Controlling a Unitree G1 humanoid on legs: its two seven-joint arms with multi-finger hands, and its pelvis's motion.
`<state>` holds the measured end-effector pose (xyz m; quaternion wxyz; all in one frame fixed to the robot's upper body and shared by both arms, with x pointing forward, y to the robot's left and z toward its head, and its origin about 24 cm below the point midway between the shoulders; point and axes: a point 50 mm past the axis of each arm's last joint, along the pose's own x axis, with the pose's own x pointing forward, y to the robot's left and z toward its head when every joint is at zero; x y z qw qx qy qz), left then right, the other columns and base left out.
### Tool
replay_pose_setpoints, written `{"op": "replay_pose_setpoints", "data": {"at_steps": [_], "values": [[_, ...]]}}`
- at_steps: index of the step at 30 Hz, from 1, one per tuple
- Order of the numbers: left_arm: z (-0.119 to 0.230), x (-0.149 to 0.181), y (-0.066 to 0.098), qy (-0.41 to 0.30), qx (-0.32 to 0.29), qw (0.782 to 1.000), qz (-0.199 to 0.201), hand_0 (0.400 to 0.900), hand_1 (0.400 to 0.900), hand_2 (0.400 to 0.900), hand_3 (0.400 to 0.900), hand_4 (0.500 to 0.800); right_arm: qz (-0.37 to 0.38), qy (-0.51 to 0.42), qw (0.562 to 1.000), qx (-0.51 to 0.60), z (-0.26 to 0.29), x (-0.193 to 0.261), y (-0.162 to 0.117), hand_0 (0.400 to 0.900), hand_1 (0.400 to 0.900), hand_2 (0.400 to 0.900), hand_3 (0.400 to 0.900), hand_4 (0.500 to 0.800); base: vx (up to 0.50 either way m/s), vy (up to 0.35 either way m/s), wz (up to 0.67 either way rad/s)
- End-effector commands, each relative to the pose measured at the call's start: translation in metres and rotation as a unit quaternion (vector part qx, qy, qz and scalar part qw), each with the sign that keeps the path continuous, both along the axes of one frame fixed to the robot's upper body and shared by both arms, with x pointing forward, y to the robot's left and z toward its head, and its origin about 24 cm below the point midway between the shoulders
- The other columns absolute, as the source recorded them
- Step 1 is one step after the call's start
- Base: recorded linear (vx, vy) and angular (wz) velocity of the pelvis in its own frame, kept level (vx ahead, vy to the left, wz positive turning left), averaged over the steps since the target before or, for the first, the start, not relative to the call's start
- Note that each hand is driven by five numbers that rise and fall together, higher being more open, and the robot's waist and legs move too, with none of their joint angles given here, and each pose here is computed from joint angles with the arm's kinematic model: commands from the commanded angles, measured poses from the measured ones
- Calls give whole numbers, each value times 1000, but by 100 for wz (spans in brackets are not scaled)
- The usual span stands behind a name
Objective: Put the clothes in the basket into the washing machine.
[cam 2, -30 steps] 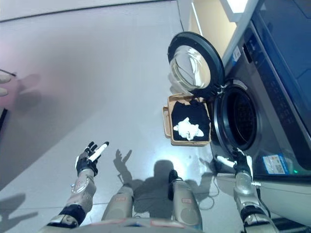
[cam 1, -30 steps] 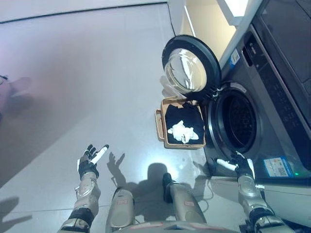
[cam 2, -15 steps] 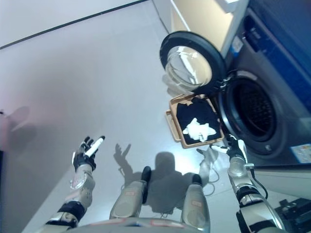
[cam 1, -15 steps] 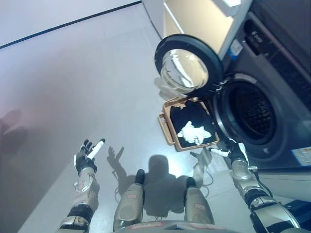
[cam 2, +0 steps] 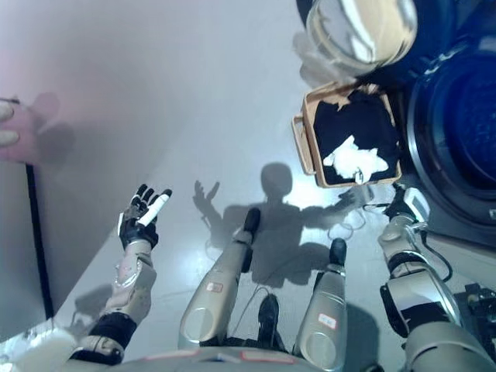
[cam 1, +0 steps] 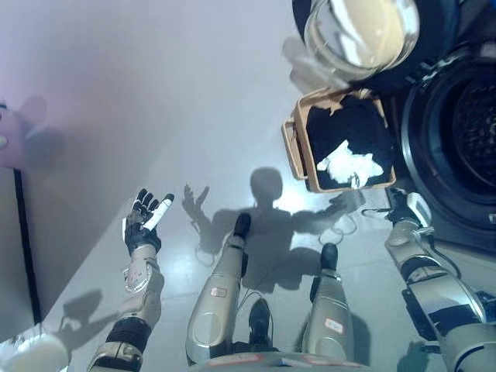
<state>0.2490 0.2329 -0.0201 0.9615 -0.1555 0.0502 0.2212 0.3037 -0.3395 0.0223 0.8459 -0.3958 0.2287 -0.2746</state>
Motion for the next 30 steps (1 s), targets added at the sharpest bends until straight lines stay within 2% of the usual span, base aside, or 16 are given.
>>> {"op": "replay_pose_setpoints", "data": {"at_steps": [1,7,14,23,30], "values": [[33,2,15,-83,33,996,27,900,900,900,900,800,-50,-55,993,-86,47,0,-38,900,900,900,900,800,-49,2,22],[37,-3,11,-93,31,995,28,900,900,900,900,800,-93,-89,985,-115,80,-6,-64,900,900,900,900,800,-9,0,10],[30,-3,6,-81,17,996,29,900,900,900,900,800,-119,-130,974,-140,118,-6,-81,900,900,900,900,800,39,0,2],[55,6,-2,-137,30,990,12,900,900,900,900,800,-134,-214,963,-95,144,0,-83,900,900,900,900,800,9,-1,10],[68,-2,-9,-172,40,984,-2,900,900,900,900,800,-150,-259,953,-48,150,1,-83,900,900,900,900,800,-6,29,13]]}}
